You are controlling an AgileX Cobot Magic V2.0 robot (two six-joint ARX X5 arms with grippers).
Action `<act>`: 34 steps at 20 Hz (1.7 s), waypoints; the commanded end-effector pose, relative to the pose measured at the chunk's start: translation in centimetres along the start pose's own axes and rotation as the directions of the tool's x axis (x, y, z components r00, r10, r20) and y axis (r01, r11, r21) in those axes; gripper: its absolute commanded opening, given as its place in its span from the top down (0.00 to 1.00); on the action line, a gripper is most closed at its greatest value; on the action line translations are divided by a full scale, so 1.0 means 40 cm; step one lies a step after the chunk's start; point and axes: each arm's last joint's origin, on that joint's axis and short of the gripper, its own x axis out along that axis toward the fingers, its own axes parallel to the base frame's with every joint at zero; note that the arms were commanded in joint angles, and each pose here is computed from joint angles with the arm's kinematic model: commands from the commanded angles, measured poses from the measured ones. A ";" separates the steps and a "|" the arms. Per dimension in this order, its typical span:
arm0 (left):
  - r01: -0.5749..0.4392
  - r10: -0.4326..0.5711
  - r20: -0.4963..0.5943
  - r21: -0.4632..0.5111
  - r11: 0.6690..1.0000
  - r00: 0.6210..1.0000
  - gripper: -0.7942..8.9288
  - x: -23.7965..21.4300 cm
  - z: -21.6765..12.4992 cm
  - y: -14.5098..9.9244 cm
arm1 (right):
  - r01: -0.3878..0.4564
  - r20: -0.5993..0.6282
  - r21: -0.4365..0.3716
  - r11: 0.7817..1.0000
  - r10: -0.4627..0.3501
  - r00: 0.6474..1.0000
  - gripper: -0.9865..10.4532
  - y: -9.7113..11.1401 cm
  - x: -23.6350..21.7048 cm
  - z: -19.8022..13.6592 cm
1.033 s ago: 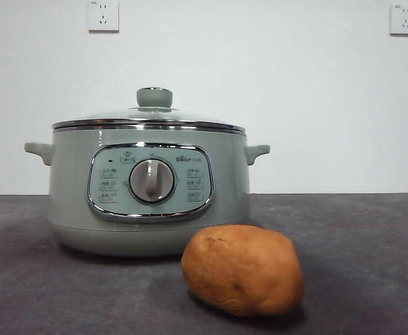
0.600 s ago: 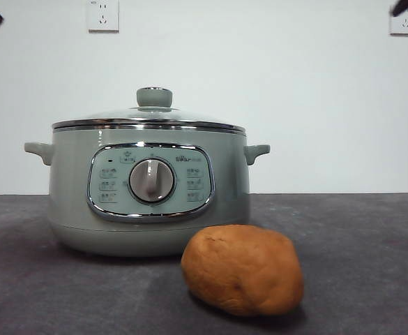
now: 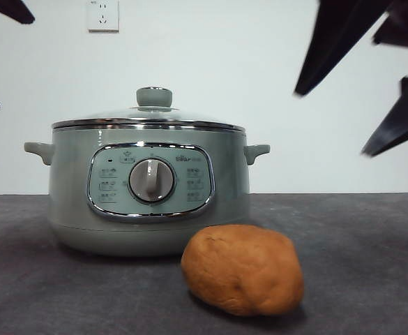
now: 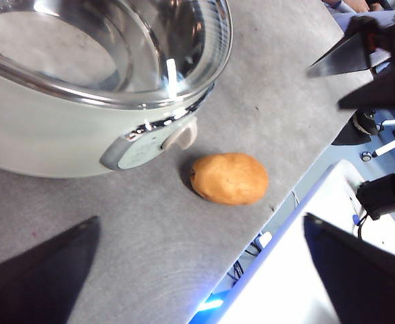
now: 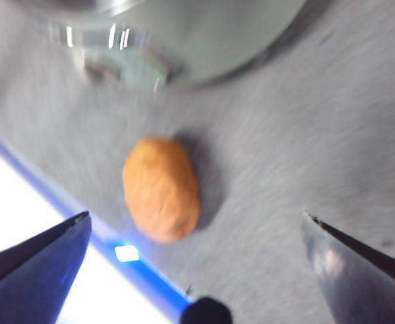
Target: Pick up the potato,open the lid,put the potato in the pot,close the lid
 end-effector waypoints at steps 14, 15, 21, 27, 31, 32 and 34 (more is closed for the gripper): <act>0.013 -0.012 -0.012 0.011 1.000 1.000 0.27 0.003 -0.001 -0.004 | 0.154 -0.153 -0.333 0.930 -0.214 0.965 0.23 0.158 0.304 -0.019; 0.013 -0.012 -0.013 0.010 1.000 1.000 0.27 0.003 -0.001 -0.004 | 0.165 -0.163 -0.338 0.927 -0.230 0.959 0.24 0.156 0.315 -0.022; -0.023 0.024 0.027 -0.032 0.999 0.999 0.28 0.006 0.032 -0.004 | 0.161 -0.204 -0.350 0.923 -0.242 0.949 0.92 0.148 0.342 -0.030; -0.231 0.227 0.046 0.092 0.969 0.973 0.28 0.025 0.181 -0.041 | 0.204 -0.218 -0.345 0.916 -0.289 0.932 0.92 0.167 0.282 -0.004; -0.286 0.287 0.019 0.173 0.942 0.958 0.28 0.104 0.292 -0.064 | 0.251 -0.259 -0.361 0.898 -0.355 0.898 0.92 0.195 0.205 0.032; -0.310 0.314 0.013 0.192 0.931 0.949 0.28 0.130 0.316 -0.068 | 0.253 -0.278 -0.362 0.897 -0.363 0.889 0.92 0.203 0.187 0.039; -0.354 0.360 0.013 0.228 0.907 0.933 0.28 0.185 0.357 -0.074 | 0.255 -0.305 -0.365 0.895 -0.374 0.876 0.92 0.214 0.154 0.051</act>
